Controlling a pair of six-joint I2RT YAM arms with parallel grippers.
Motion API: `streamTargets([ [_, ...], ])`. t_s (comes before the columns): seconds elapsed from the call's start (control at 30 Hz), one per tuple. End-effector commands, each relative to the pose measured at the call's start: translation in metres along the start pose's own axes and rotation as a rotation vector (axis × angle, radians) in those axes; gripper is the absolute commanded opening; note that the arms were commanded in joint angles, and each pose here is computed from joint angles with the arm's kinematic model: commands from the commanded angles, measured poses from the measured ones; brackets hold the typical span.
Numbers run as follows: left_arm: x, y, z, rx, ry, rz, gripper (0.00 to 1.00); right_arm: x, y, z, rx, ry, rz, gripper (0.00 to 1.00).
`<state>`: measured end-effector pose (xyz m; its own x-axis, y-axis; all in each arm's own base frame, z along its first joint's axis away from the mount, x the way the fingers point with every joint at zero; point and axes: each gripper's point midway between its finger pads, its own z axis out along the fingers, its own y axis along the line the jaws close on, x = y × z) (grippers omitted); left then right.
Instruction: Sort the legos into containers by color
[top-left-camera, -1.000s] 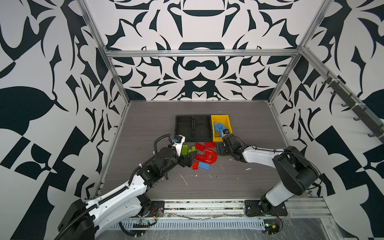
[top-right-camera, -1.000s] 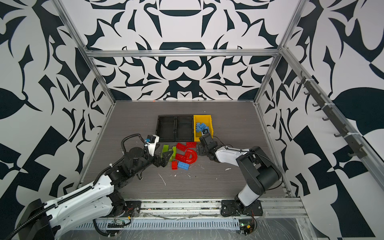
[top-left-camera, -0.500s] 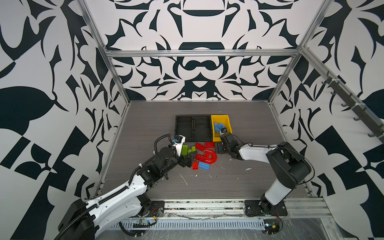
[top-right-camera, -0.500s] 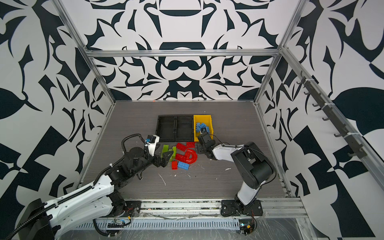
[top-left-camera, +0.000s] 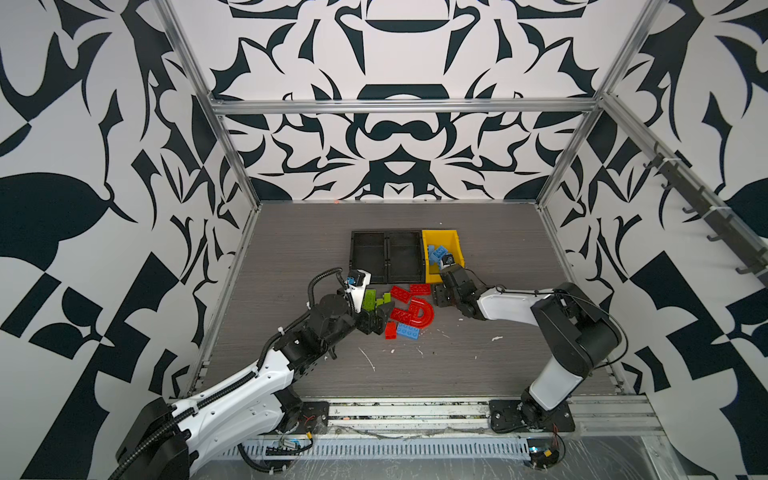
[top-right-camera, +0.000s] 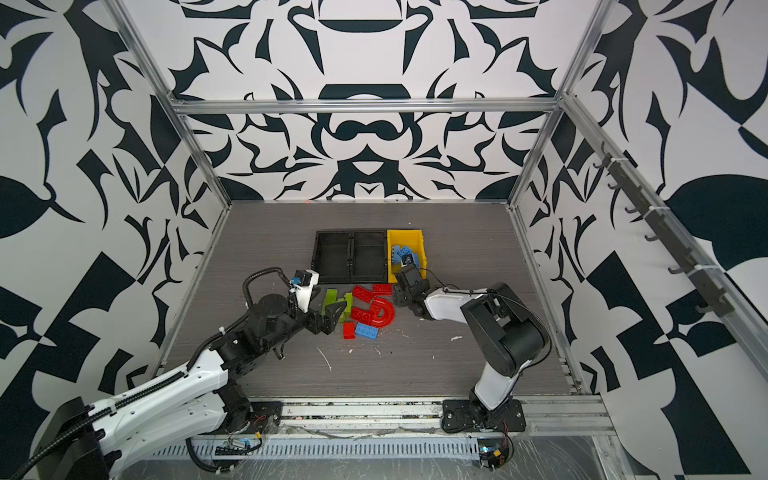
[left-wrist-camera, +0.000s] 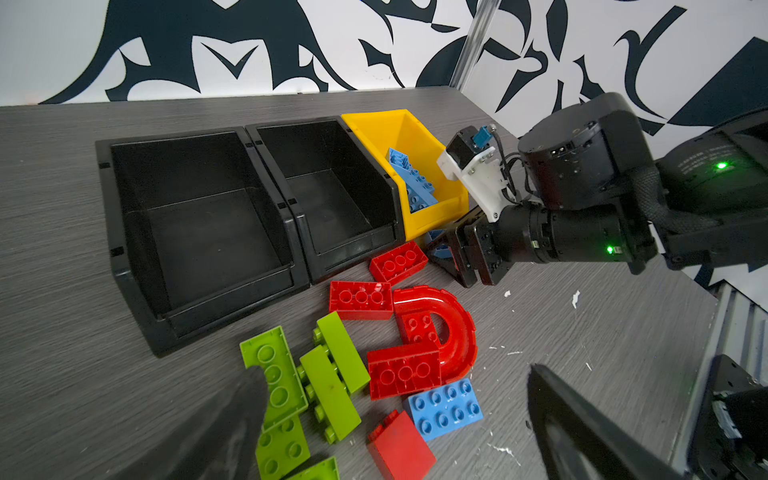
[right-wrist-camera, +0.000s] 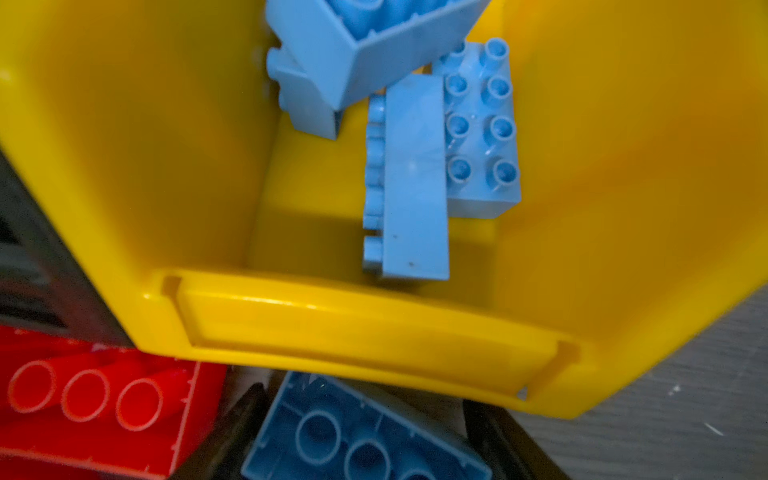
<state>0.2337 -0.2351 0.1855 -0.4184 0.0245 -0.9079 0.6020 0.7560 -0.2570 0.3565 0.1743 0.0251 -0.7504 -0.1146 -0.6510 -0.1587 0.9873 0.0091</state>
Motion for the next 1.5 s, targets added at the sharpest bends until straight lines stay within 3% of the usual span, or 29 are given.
streamTargets([
  [0.0,-0.015,-0.006,-0.005,0.016,-0.033,-0.006,1.0,-0.008,-0.003,-0.013,0.005,-0.043,0.009,0.7],
  [0.43,-0.016,-0.005,-0.004,0.015,-0.034,-0.008,1.0,-0.007,-0.01,-0.049,-0.038,-0.11,0.061,0.63],
  [0.77,-0.016,-0.004,-0.005,0.007,-0.037,-0.006,1.0,-0.065,0.0,-0.08,-0.057,-0.184,0.056,0.63],
  [1.13,-0.013,-0.002,-0.002,-0.001,-0.026,-0.004,1.0,-0.141,0.003,-0.053,-0.062,-0.227,0.051,0.63],
  [1.47,-0.007,-0.002,0.004,-0.004,0.001,0.0,1.0,-0.164,0.015,-0.005,-0.074,-0.161,0.023,0.63],
])
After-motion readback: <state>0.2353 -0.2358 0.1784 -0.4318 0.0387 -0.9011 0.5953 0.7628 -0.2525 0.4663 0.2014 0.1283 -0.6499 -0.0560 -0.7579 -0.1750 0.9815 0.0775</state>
